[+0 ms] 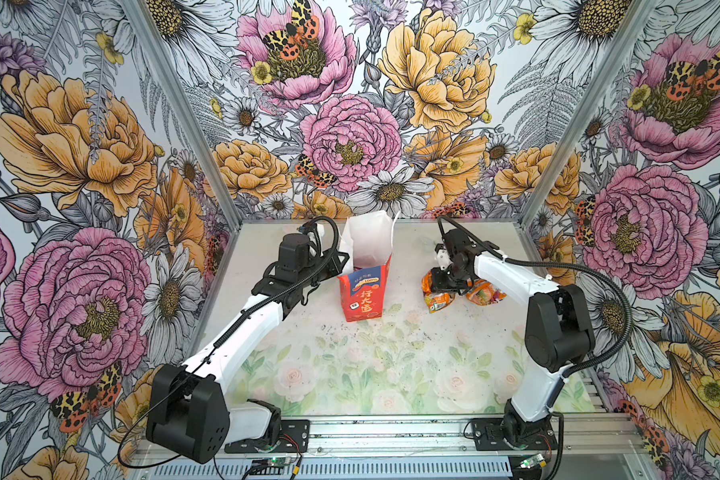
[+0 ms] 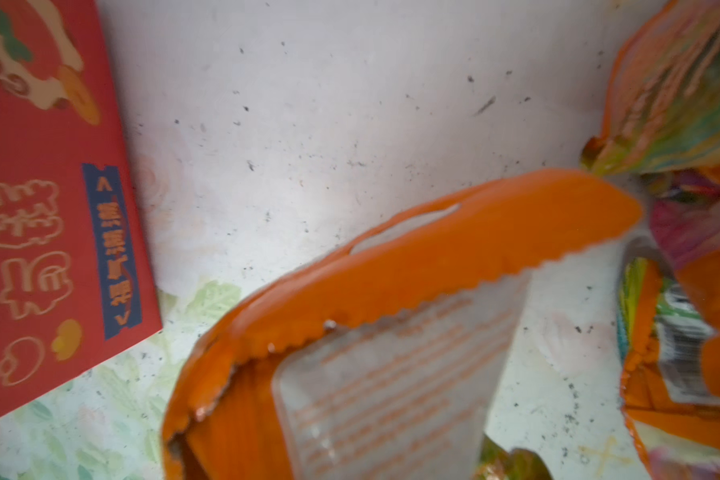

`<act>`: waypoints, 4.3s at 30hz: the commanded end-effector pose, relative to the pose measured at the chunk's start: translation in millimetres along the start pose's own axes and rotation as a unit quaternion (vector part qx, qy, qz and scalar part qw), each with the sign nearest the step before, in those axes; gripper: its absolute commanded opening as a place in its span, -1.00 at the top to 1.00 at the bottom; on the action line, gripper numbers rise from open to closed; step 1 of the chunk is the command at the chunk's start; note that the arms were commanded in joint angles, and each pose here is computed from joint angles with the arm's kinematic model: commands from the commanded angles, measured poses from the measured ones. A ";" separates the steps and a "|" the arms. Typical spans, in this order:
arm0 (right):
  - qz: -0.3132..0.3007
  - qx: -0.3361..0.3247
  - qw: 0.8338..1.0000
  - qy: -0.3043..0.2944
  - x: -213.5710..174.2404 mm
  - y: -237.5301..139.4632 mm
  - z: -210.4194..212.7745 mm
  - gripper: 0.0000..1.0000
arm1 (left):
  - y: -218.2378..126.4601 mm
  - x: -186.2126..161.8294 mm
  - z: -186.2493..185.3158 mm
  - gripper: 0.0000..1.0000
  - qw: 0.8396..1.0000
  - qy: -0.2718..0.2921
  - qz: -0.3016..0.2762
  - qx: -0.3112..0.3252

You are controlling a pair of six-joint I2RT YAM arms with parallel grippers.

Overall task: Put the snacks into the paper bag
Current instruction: 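Lift the orange packet with the right gripper while the left holds the bag, then carry the orange packet with the right gripper over the red bag's opening, then lower the orange packet into the bag and open the right gripper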

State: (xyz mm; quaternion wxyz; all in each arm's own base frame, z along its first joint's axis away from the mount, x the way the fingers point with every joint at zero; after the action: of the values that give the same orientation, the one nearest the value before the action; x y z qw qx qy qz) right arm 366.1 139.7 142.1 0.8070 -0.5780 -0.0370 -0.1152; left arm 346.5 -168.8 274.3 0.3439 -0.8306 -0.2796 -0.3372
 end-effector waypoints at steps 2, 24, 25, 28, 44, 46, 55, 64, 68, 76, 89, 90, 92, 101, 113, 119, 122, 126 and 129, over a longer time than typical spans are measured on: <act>-0.060 0.079 0.995 0.003 16.5 -56.2 34.7 1.00 | -8.5 18.3 -7.6 1.00 0.999 0.003 -0.040 -0.009; -0.323 0.288 0.900 -0.059 10.8 -283.2 147.4 1.00 | -11.7 22.5 -9.4 1.00 0.999 -0.012 -0.049 -0.002; -0.328 0.302 0.893 -0.068 9.0 -289.3 157.8 1.00 | -11.3 22.3 -9.2 1.00 0.999 -0.013 -0.049 -0.001; -0.341 0.329 0.876 -0.090 6.0 -299.5 184.1 1.00 | -10.9 22.7 -9.9 1.00 0.999 -0.017 -0.048 -0.001; -0.353 0.309 0.876 -0.111 34.3 -233.1 278.5 1.00 | -10.9 22.5 -12.7 1.00 0.999 -0.017 -0.049 0.005; -0.355 0.301 0.879 -0.108 37.4 -224.7 283.1 1.00 | -11.4 22.2 -12.4 1.00 0.999 -0.017 -0.048 0.007; -0.344 0.248 0.900 -0.099 42.9 -182.6 282.2 1.00 | -14.3 22.5 -12.6 1.00 0.999 -0.015 -0.049 0.010; -0.332 0.187 0.920 -0.096 43.0 -160.1 267.1 1.00 | -16.3 24.9 -12.7 1.00 0.999 -0.017 -0.049 0.015; -0.321 0.169 0.927 -0.100 41.0 -151.2 263.2 1.00 | -15.1 24.6 -11.9 1.00 0.999 -0.017 -0.048 0.016; -0.303 0.150 0.935 -0.104 35.0 -139.3 261.6 1.00 | -12.6 25.1 -13.4 1.00 0.999 -0.019 -0.046 0.012; -0.274 0.128 0.946 -0.118 23.3 -124.4 265.0 1.00 | -12.2 26.0 -13.2 1.00 0.999 -0.020 -0.046 0.012; -0.273 0.127 0.946 -0.118 22.8 -124.9 264.8 1.00 | -12.6 26.0 -13.7 1.00 0.999 -0.020 -0.046 0.012; -0.268 0.125 0.948 -0.119 20.6 -123.7 263.9 1.00 | -13.0 26.7 -13.6 1.00 0.999 -0.020 -0.048 0.012; -0.265 0.125 0.949 -0.113 13.3 -135.7 259.5 0.85 | -13.0 27.8 -13.1 1.00 0.999 -0.020 -0.048 0.013; -0.258 0.129 0.951 -0.111 7.8 -143.9 255.8 0.36 | -14.2 28.7 -13.7 1.00 0.999 -0.019 -0.049 0.012; -0.261 0.132 0.949 -0.116 7.2 -148.3 256.7 0.10 | -14.9 28.1 -12.7 1.00 0.999 -0.019 -0.049 0.015; -0.259 0.141 0.947 -0.125 6.1 -151.7 259.4 0.05 | -14.9 27.9 -11.9 1.00 0.998 -0.019 -0.049 0.015; -0.249 0.166 0.943 -0.147 0.9 -159.8 266.3 0.01 | -15.1 27.1 -10.2 1.00 0.998 -0.020 -0.049 0.017; -0.243 0.183 0.938 -0.167 -4.8 -168.0 269.9 -0.01 | -15.1 26.7 -9.0 1.00 0.998 -0.021 -0.048 0.018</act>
State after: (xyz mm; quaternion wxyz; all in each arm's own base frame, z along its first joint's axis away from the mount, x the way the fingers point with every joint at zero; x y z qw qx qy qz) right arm 359.5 344.2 344.8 0.8168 -0.4521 -0.2929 -0.2064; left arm 345.7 -161.8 274.1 0.3644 -0.8273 -0.3052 -0.2994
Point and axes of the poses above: each gripper's point midway between its finger pads, its own y axis out along the fingers, its own z axis along the line the jaws close on, x = y × z, the point moved 4 cm from there along -y, back along the fingers, and after that the axes turned 13 degrees about y, right-handed, at the moved point
